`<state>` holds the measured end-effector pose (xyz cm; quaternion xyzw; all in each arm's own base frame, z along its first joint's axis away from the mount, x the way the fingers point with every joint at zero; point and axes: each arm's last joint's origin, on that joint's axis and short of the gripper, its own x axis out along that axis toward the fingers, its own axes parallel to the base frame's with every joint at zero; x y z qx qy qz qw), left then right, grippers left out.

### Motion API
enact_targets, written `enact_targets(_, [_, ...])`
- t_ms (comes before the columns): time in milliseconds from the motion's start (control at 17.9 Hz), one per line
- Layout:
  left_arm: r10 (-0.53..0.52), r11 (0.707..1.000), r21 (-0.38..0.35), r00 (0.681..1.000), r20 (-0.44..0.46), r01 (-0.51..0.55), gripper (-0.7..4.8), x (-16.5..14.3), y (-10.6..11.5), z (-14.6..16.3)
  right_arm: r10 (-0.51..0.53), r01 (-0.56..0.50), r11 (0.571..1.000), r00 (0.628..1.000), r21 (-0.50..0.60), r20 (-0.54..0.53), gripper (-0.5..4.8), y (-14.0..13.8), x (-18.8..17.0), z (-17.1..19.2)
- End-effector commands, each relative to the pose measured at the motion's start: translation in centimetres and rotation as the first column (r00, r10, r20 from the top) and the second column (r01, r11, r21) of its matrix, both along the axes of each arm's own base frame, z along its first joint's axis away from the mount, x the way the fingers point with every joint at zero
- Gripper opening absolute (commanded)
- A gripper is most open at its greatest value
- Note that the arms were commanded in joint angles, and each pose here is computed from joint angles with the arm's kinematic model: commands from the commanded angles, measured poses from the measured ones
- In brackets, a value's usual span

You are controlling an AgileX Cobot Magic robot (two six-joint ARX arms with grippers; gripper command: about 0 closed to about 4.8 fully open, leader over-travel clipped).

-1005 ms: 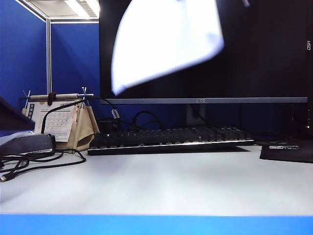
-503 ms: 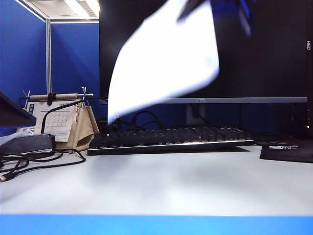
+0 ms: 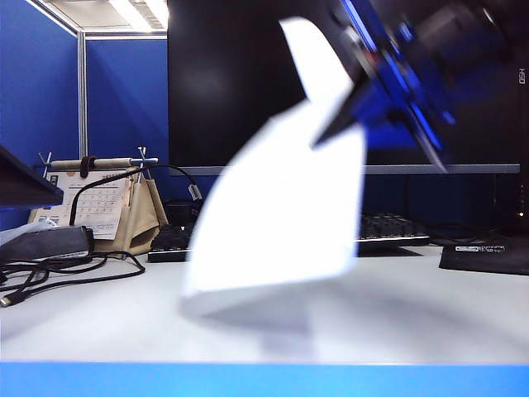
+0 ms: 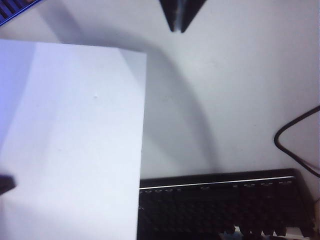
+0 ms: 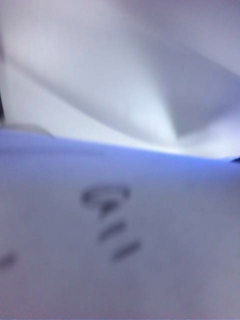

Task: Put a wrinkled paper upside down.

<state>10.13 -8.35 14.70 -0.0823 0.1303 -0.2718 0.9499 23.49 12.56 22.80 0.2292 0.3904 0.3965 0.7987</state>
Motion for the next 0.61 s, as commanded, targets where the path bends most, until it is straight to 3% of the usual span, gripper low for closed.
enact_targets(56, [-0.002,1.0,-0.009,1.0,0.016,0.002,0.09,0.0,0.0,0.3,-0.072,0.072,0.997,0.997,0.009,-0.038,-0.01,-1.5,0.6,-2.0])
enact_targets(168, [-0.001,1.0,-0.011,1.0,0.019,0.002,0.09,0.0,0.0,0.3,-0.045,0.046,0.999,0.992,0.004,-0.115,-0.01,-1.5,1.3,-4.1])
enact_targets(447, [-0.037,0.999,-0.017,0.999,0.015,0.037,0.09,0.0,-0.1,0.3,-0.09,0.081,0.995,0.982,-0.057,-0.167,0.19,-1.4,2.3,-6.6])
enact_targets(614, [-0.09,0.996,-0.025,0.996,0.007,0.09,0.09,-0.1,-0.3,0.3,-0.096,0.085,0.994,0.977,-0.067,-0.188,1.9,-1.5,2.4,-7.1])
